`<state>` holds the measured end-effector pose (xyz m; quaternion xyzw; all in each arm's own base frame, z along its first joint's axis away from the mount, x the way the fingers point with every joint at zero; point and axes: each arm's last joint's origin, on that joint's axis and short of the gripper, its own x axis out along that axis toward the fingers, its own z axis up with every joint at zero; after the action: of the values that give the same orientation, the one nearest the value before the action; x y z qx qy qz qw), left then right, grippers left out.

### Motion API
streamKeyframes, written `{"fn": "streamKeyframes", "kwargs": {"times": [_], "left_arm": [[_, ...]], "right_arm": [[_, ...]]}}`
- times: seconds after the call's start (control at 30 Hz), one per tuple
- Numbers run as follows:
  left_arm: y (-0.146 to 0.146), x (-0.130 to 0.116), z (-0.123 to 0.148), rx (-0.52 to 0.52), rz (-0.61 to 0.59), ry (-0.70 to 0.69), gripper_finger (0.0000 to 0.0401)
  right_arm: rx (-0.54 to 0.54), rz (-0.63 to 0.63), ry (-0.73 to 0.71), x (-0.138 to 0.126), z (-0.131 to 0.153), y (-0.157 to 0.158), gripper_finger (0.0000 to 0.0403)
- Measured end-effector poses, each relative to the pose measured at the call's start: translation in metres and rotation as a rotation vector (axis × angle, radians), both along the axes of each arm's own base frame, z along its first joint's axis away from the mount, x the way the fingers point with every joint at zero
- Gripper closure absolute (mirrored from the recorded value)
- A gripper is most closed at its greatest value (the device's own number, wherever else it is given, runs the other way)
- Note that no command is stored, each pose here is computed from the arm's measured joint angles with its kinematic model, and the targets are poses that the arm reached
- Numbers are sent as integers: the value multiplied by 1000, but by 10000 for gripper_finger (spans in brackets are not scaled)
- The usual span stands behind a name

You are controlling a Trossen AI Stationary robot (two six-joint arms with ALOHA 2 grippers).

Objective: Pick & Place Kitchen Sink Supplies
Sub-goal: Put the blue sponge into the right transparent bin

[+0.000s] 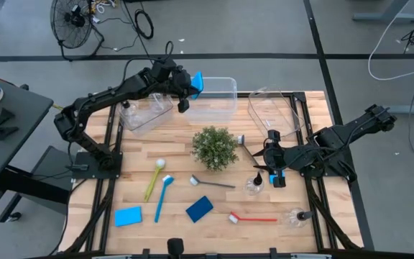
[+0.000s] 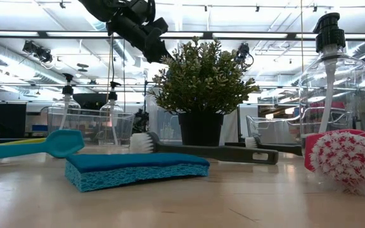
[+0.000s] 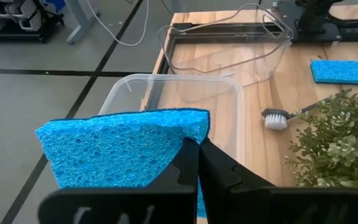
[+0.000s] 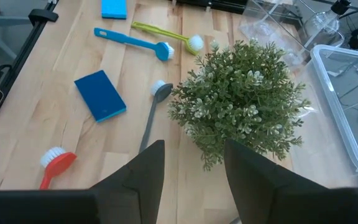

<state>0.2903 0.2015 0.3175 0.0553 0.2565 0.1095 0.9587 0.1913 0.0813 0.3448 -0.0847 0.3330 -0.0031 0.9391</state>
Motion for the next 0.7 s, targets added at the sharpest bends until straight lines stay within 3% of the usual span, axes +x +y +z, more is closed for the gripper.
{"fn": "streamKeyframes", "kwargs": {"times": [0.23, 0.43, 0.57, 0.7], "left_arm": [[0, 4, 8, -46, -35, -106, 398], [-4, 12, 23, -73, -126, -278, 399], [-8, 15, 32, -127, -241, -375, 399], [-13, 15, 39, -244, -389, -441, 400]], "right_arm": [[-13, -16, -7, 0, 0, -1, 234], [-114, -185, -75, 0, 2, -6, 234], [-163, -299, -143, 2, 6, -10, 234], [-104, -386, -222, 8, 11, -15, 234]]}}
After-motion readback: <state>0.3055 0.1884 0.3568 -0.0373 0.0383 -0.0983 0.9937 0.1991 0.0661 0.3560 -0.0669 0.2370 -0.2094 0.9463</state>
